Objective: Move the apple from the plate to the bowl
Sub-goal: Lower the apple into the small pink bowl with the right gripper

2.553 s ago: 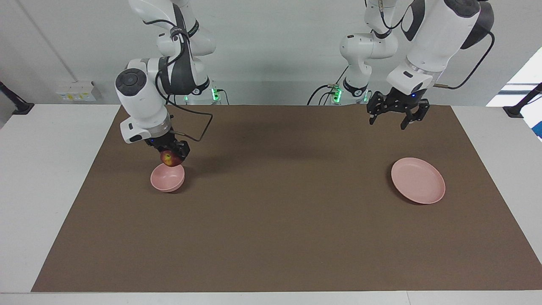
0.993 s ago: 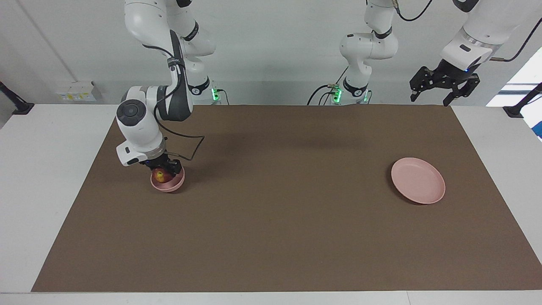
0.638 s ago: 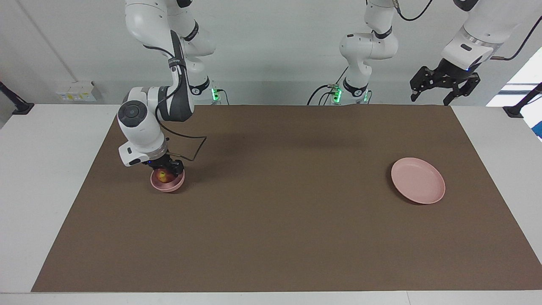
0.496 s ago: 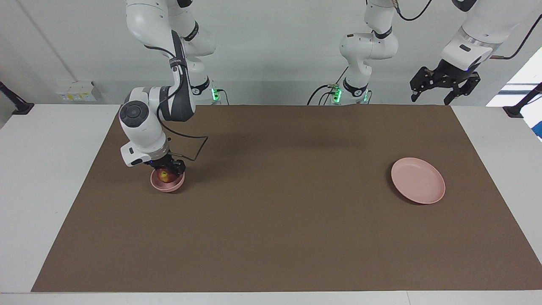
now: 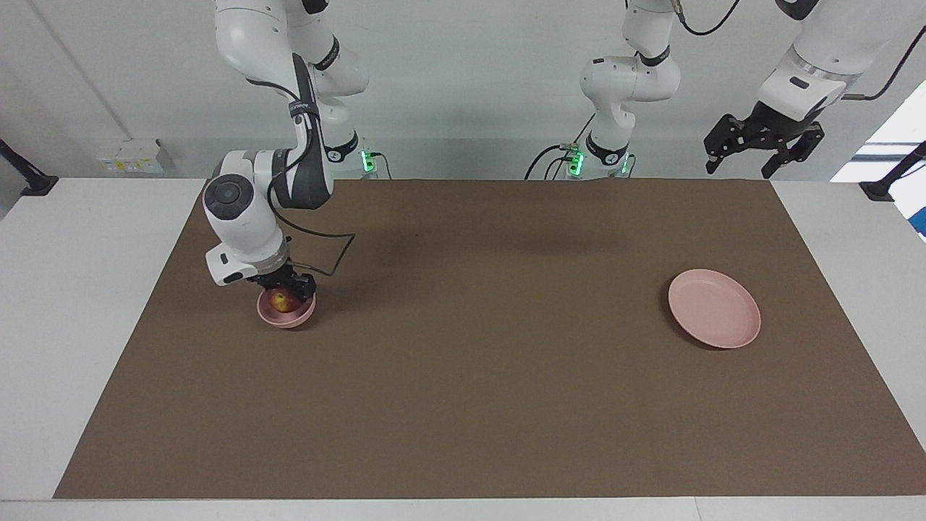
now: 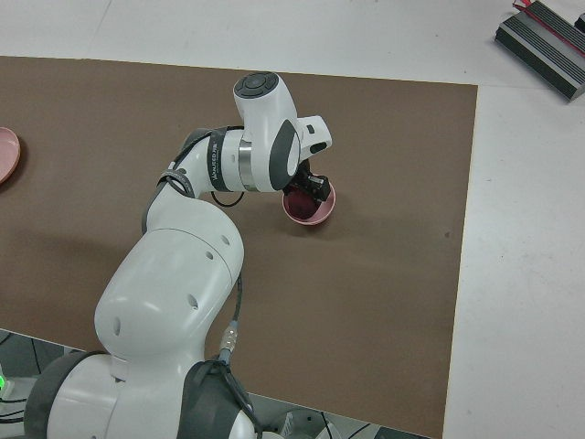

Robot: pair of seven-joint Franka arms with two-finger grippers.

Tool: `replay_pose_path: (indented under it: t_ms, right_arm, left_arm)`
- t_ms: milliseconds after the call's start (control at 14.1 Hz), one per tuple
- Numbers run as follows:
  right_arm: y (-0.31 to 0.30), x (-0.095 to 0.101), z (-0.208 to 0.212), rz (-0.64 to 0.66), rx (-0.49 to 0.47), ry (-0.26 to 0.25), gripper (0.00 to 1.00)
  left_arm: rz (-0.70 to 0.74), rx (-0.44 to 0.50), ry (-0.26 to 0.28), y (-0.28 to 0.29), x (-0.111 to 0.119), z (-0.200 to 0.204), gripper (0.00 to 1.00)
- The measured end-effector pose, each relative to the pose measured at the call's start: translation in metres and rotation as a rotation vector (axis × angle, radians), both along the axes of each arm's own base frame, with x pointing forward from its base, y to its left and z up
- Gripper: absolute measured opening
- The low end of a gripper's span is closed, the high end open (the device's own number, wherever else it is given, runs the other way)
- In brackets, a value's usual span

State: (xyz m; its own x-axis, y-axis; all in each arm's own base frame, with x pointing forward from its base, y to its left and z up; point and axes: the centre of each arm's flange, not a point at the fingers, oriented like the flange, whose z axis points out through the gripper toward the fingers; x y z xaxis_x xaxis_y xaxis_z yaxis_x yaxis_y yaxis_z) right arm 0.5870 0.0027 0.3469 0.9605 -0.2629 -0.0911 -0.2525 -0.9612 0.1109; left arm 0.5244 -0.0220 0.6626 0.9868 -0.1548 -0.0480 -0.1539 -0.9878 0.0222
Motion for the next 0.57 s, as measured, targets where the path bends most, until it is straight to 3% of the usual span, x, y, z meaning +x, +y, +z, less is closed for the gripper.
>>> replay_pose_path:
  t_ms: [567]
  right_arm:
    - [-0.0035, 0.0003, -0.0082, -0.006, -0.001, 0.013, 0.8]
  left_arm:
    - [0.005, 0.0, 0.0, 0.0024, 0.0001, 0.0, 1.0]
